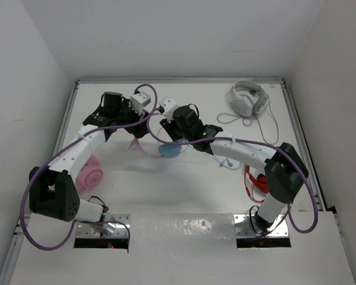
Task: Wrap the headphones
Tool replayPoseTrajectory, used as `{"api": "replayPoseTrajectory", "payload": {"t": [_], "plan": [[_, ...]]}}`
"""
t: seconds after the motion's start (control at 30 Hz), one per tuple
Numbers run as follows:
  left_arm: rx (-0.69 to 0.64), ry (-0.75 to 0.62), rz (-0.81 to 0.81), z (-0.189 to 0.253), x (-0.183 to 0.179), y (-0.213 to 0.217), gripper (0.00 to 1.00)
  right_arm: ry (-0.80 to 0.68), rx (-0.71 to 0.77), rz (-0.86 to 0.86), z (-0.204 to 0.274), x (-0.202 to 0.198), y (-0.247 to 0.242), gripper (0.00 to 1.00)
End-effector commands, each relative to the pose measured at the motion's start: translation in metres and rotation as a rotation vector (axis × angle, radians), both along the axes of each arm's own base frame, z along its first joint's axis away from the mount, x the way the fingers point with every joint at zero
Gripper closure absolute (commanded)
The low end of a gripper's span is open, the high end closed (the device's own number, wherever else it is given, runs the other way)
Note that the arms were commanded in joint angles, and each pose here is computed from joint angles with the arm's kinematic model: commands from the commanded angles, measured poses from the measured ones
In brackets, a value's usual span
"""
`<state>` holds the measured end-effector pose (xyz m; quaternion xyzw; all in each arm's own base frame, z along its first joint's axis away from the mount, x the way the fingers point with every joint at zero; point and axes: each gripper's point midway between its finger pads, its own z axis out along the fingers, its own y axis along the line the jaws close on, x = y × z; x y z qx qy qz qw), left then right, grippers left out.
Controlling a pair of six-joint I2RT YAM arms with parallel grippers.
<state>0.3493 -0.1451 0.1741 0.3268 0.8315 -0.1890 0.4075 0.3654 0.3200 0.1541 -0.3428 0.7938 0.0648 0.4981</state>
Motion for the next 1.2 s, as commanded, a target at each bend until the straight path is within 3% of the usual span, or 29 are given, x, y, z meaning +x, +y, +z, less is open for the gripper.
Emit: {"api": "replayPoseTrajectory", "payload": {"t": [0.0, 0.13, 0.2, 0.23, 0.27, 0.3, 0.33, 0.4, 0.43, 0.5, 0.67, 0.77, 0.8, 0.83, 0.87, 0.9, 0.93, 1.03, 1.17], "plan": [[0.113, -0.028, 0.103, -0.012, 0.012, 0.023, 0.38, -0.079, 0.163, 0.045, 0.049, 0.012, 0.028, 1.0], [0.136, -0.012, 0.104, -0.018, 0.008, 0.026, 0.59, -0.065, 0.219, 0.113, 0.061, 0.005, 0.042, 1.0], [0.132, 0.002, 0.096, -0.02, 0.005, 0.024, 0.89, -0.047, 0.229, 0.144, 0.063, 0.0, 0.046, 0.98], [0.133, 0.002, 0.101, -0.019, 0.006, 0.025, 0.98, -0.034, 0.237, 0.178, 0.065, -0.005, 0.051, 0.83], [0.137, 0.008, 0.104, -0.018, 0.005, 0.026, 1.0, -0.031, 0.24, 0.196, 0.069, -0.008, 0.052, 0.59], [0.152, 0.011, 0.118, -0.019, 0.005, 0.03, 1.0, -0.019, 0.232, 0.211, 0.065, -0.013, 0.05, 0.14], [0.16, 0.005, 0.132, -0.017, 0.007, 0.032, 1.0, -0.019, 0.233, 0.216, 0.066, -0.016, 0.047, 0.01], [0.179, -0.008, 0.166, -0.014, 0.012, 0.04, 1.0, -0.08, 0.263, 0.237, 0.091, -0.026, 0.039, 0.01], [0.193, -0.02, 0.191, -0.012, 0.016, 0.046, 1.0, -0.081, 0.24, 0.271, 0.08, -0.036, 0.032, 0.01], [0.2, -0.053, 0.212, -0.001, 0.023, 0.053, 1.0, -0.187, 0.298, 0.372, 0.117, -0.058, 0.026, 0.01], [0.168, -0.118, 0.16, 0.032, 0.028, 0.044, 1.0, -0.288, 0.303, 0.542, 0.11, -0.109, 0.001, 0.03], [0.128, -0.124, 0.093, 0.05, 0.021, 0.033, 1.0, -0.299, 0.215, 0.446, 0.077, -0.099, -0.022, 0.55], [0.119, -0.123, 0.082, 0.057, 0.018, 0.031, 1.0, -0.281, 0.185, 0.412, 0.057, -0.097, -0.031, 0.68], [0.11, -0.127, 0.074, 0.062, 0.016, 0.029, 1.0, -0.303, 0.183, 0.391, 0.054, -0.093, -0.034, 0.65], [0.101, -0.124, 0.06, 0.064, 0.013, 0.027, 1.0, -0.291, 0.154, 0.354, 0.036, -0.089, -0.044, 0.44], [0.094, -0.129, 0.058, 0.067, 0.012, 0.026, 1.0, -0.307, 0.159, 0.337, 0.033, -0.084, -0.045, 0.09], [0.088, -0.125, 0.064, 0.068, 0.011, 0.026, 1.0, -0.308, 0.161, 0.323, 0.028, -0.082, -0.046, 0.04], [0.081, -0.117, 0.061, 0.068, 0.007, 0.025, 1.0, -0.34, 0.168, 0.238, 0.024, -0.067, -0.052, 0.03], [0.077, -0.108, 0.034, 0.065, 0.0, 0.023, 1.0, -0.373, 0.155, 0.128, 0.03, -0.048, -0.064, 0.09]]}}
